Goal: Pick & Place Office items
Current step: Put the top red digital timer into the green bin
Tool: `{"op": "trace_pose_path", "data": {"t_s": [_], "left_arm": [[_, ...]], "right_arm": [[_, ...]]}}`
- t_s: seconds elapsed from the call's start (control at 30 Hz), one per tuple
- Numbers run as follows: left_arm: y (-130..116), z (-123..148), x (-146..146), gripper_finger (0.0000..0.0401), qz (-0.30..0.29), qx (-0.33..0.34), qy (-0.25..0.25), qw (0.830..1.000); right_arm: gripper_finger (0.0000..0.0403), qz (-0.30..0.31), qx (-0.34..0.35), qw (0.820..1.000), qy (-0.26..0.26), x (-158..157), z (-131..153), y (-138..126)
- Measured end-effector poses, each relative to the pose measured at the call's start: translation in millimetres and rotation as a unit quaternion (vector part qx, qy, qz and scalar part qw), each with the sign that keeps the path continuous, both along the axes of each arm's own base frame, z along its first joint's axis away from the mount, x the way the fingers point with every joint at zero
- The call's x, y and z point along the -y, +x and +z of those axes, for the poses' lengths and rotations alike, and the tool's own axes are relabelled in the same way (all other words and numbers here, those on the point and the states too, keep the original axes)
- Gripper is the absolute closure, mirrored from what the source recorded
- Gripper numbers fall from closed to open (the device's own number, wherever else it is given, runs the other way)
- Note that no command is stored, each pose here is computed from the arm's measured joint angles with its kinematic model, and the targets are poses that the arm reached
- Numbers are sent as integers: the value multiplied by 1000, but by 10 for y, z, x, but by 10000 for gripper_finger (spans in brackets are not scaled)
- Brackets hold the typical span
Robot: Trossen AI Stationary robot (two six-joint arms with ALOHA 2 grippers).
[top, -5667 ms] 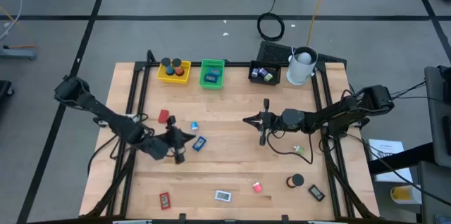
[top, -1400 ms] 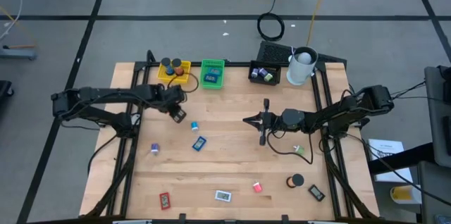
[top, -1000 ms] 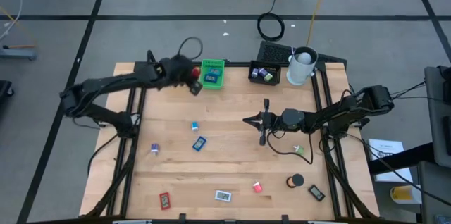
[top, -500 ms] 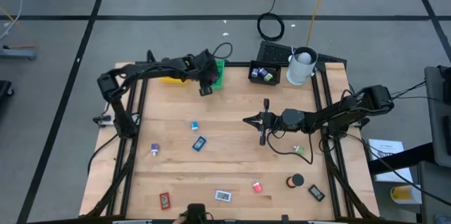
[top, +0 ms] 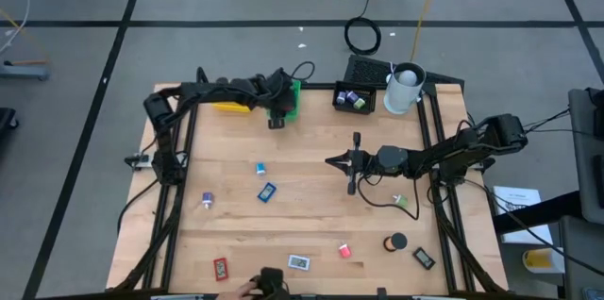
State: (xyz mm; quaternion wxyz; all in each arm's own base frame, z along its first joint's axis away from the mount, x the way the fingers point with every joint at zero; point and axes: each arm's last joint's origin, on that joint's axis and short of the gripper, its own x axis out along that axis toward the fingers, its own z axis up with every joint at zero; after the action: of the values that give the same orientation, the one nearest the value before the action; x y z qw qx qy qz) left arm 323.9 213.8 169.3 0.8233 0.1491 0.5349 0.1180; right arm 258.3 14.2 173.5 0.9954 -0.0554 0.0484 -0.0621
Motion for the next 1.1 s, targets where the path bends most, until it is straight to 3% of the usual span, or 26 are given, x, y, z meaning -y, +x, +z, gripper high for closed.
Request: {"op": "trace_pose_path", "data": {"t_s": [0.37,0.8,0.93,1.1], "left_arm": [[43,-46,138,226,-34,-30,-7,999],[77,31,182,142,-21,-75,55,995],[84,179,177,150,-4,-84,51,995],[28,508,185,204,35,-65,20,997]], "right_arm": [[394,0,0,1000,0,1,1,1],[394,0,0,1000,0,1,0,0],[394,0,0,1000,0,0,0,0],[394,0,0,1000,0,0,1,1]]}}
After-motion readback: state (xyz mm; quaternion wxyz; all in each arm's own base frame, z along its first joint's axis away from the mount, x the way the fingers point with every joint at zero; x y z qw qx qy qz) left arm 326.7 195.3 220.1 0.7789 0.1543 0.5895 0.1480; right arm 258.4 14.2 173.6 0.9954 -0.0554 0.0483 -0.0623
